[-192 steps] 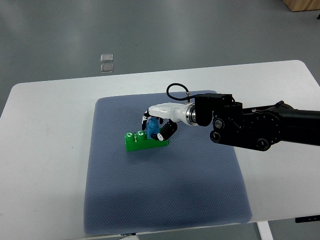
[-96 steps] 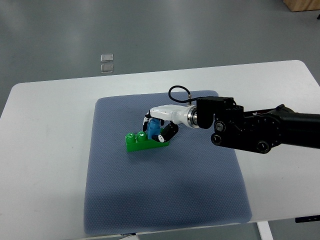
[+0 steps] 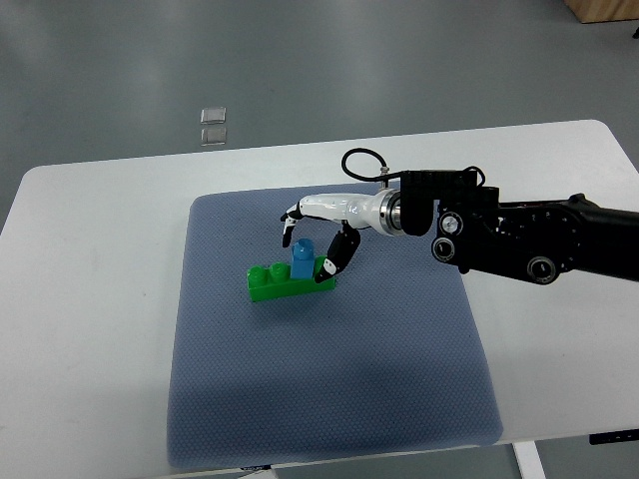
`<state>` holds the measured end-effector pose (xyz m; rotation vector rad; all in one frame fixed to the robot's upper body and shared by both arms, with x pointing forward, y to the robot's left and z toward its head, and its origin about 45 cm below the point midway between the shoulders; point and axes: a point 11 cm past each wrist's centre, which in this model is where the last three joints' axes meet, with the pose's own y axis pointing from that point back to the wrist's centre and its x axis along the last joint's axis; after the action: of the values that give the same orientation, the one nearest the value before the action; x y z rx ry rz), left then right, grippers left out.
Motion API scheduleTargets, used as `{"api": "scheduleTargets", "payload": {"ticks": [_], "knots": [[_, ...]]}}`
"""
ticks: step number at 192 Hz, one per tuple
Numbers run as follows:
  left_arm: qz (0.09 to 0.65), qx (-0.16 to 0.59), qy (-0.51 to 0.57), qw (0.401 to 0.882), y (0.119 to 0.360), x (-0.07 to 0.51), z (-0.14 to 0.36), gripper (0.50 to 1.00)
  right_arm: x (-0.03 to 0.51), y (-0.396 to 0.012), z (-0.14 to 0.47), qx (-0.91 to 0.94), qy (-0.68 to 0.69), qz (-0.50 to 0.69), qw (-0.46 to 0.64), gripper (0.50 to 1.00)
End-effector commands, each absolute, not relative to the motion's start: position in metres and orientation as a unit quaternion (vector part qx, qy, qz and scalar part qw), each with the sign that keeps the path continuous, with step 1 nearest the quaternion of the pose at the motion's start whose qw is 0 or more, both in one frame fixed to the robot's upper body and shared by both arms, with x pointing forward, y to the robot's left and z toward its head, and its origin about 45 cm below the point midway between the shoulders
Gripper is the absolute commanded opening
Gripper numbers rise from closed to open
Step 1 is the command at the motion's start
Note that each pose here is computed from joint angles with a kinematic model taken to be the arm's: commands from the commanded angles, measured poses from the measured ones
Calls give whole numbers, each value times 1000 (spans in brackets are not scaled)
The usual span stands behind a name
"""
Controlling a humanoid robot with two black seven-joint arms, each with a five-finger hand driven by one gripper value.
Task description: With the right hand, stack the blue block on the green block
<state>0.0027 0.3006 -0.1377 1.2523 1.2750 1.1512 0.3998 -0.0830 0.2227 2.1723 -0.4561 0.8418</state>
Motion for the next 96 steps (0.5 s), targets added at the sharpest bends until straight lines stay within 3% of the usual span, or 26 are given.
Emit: {"api": "scheduleTargets", "payload": {"ticks": [1, 65, 96], "knots": [[472, 514, 525, 487, 300, 3, -138, 1000, 403, -86, 232, 853, -189, 321, 365, 923], [473, 514, 524, 487, 300, 3, -138, 1000, 413, -91, 251, 862, -212, 306, 345, 921], [473, 514, 525, 487, 300, 3, -138, 1000, 431, -93, 293, 909, -307, 171, 225, 923]]}}
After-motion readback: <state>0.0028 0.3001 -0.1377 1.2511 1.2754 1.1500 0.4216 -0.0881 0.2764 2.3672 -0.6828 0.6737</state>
